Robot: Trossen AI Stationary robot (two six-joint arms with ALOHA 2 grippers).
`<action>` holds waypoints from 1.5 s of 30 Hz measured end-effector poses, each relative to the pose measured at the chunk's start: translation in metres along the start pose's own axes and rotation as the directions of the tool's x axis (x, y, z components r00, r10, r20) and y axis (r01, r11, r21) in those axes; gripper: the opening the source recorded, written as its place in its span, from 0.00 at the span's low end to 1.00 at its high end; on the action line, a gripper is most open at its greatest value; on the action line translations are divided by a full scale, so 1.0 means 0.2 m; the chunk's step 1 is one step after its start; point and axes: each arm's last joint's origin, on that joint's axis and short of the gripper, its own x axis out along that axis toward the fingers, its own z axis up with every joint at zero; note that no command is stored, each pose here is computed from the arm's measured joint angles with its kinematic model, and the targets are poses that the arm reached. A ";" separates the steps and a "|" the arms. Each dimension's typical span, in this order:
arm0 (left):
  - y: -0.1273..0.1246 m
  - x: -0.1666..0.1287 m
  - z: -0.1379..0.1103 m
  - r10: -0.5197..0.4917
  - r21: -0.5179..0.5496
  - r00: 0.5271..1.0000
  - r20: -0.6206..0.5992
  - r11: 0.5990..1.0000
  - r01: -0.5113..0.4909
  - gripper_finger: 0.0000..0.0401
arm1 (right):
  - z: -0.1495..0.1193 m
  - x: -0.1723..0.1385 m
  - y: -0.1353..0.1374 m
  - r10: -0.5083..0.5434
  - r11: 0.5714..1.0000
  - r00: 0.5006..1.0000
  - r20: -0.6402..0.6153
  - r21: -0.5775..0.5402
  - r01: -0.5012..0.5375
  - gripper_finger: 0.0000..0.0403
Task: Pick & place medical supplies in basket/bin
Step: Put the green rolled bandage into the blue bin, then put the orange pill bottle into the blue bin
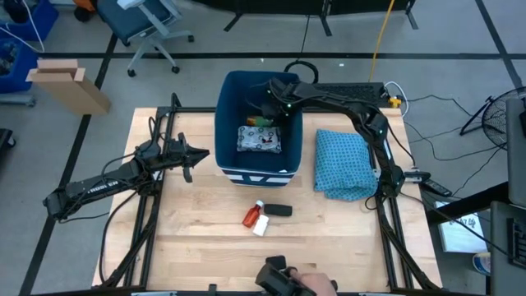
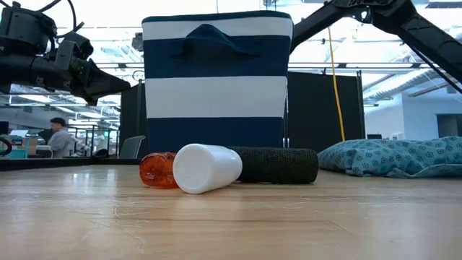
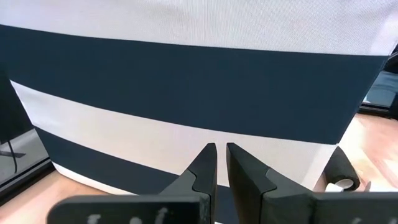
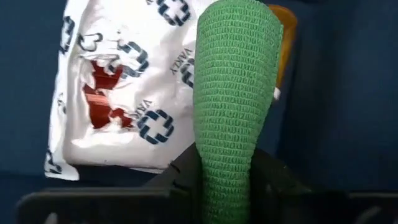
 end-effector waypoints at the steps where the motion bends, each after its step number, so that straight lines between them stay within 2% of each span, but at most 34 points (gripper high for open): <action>1: 0.00 0.00 0.00 0.000 -0.001 1.000 0.000 1.000 0.000 0.09 | 0.00 -0.01 0.00 -0.004 1.000 1.000 0.005 0.004 0.004 0.24; 6: 0.00 0.00 0.00 -0.001 -0.003 1.000 0.000 1.000 0.001 0.09 | 0.04 -0.11 -0.03 -0.098 0.995 0.990 0.099 0.032 0.096 0.39; 9: 0.00 0.00 0.00 -0.001 -0.005 1.000 0.000 1.000 0.001 0.09 | 0.07 -0.21 -0.05 -0.194 0.981 0.971 0.143 0.043 0.190 0.46; 16: 0.00 0.00 0.00 -0.010 -0.008 1.000 -0.001 1.000 0.010 0.09 | 0.13 -0.69 -0.02 -0.337 0.941 0.877 0.342 0.099 0.323 0.54; 22: 0.00 0.00 0.00 -0.010 -0.009 1.000 -0.001 1.000 0.010 0.09 | 0.09 -1.10 0.12 -0.381 0.922 0.805 0.454 0.127 0.365 0.51; 25: 0.00 0.00 0.00 -0.010 -0.008 1.000 -0.001 1.000 0.010 0.09 | 0.03 -1.27 0.21 -0.362 0.931 0.793 0.490 0.140 0.338 0.48; 28: 0.00 0.00 0.00 -0.010 -0.004 1.000 -0.001 1.000 0.010 0.09 | -0.03 -1.44 0.32 -0.247 0.968 0.780 0.575 0.108 0.227 0.39; 30: 0.00 0.00 0.00 -0.009 -0.003 1.000 -0.001 1.000 0.009 0.09 | -0.09 -1.51 0.41 -0.141 0.989 0.747 0.650 0.062 0.132 0.29; 33: 0.00 0.00 0.00 -0.007 0.000 1.000 0.000 1.000 0.007 0.09 | -0.17 -1.53 0.54 0.013 0.999 0.691 0.723 -0.045 0.028 0.12; 35: 0.00 0.00 0.00 -0.007 0.000 1.000 0.000 1.000 0.007 0.09 | -0.22 -1.49 0.62 0.080 0.994 0.655 0.751 -0.108 0.002 0.03; 38: 0.00 0.00 0.00 0.000 0.000 1.000 0.000 1.000 0.000 0.09 | -0.30 -1.38 0.74 0.179 0.981 0.568 0.803 -0.190 -0.041 0.03; 41: 0.00 0.00 0.00 0.000 0.000 1.000 0.000 1.000 0.000 0.09 | -0.38 -1.21 0.83 0.204 0.977 0.475 0.856 -0.209 -0.044 0.02; 45: 0.00 0.00 0.00 0.000 -0.008 1.000 0.000 1.000 0.000 0.09 | -0.50 -0.94 0.92 0.218 0.976 0.409 0.886 -0.200 -0.086 0.01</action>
